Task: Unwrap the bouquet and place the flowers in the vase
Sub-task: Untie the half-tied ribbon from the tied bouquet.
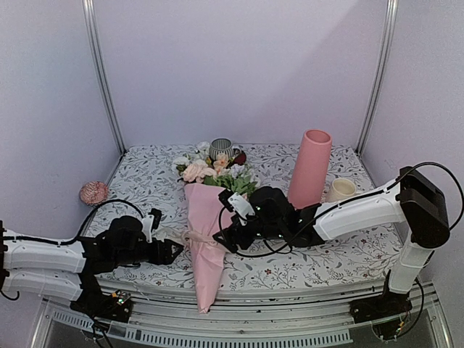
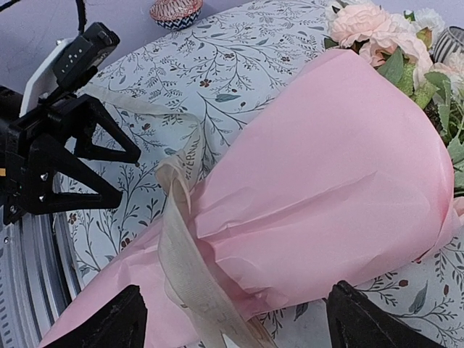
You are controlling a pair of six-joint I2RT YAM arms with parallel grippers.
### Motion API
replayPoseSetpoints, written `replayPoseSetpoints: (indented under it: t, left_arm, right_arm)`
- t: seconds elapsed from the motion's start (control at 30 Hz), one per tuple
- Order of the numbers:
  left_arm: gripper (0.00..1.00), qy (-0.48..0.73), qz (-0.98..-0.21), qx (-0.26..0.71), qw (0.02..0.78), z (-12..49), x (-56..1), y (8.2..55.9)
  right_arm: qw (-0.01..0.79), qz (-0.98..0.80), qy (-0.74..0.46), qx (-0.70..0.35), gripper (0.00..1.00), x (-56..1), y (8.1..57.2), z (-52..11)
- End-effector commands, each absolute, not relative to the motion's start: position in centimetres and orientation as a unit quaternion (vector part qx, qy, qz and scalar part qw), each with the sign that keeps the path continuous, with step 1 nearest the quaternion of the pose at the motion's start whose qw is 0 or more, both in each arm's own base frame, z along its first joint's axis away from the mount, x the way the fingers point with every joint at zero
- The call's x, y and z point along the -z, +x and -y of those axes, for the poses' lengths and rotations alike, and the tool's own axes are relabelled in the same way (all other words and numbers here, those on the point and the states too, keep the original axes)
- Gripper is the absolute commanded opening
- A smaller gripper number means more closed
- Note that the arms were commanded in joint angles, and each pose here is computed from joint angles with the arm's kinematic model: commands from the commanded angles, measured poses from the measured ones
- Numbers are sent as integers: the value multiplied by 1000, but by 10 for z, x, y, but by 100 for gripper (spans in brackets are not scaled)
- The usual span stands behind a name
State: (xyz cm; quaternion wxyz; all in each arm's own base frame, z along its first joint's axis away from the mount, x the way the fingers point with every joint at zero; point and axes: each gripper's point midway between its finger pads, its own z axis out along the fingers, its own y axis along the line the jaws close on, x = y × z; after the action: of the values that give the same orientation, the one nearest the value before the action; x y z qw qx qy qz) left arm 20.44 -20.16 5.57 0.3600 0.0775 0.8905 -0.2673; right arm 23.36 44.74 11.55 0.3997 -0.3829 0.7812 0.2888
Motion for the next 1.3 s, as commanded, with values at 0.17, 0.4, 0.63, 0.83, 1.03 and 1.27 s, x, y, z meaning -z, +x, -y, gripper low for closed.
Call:
replayPoseSetpoints:
  t: [0.17,0.4,0.63,0.83,1.03,1.27]
  left_arm:
    - [76,94,-903,290,301,213,-27,180]
    - [75,130,-899,302,287,237,-25,177]
    - [74,152,-892,309,293,256,-32,178]
    - [75,156,-891,298,305,250,-39,179]
    - [64,156,-881,288,342,241,-63,186]
    - [55,158,-867,291,373,230,-87,201]
  right_arm:
    - [393,-788,-379,-283,88,-106,231,-445]
    - [395,-788,-378,-284,88,-109,228,-442]
    - [393,-788,-381,-282,89,-106,226,-440]
    - [396,-784,-389,-277,88,-108,224,-437]
    - [394,-776,-410,-274,79,-114,219,-438]
    - [379,-759,-447,-283,47,-117,210,-449]
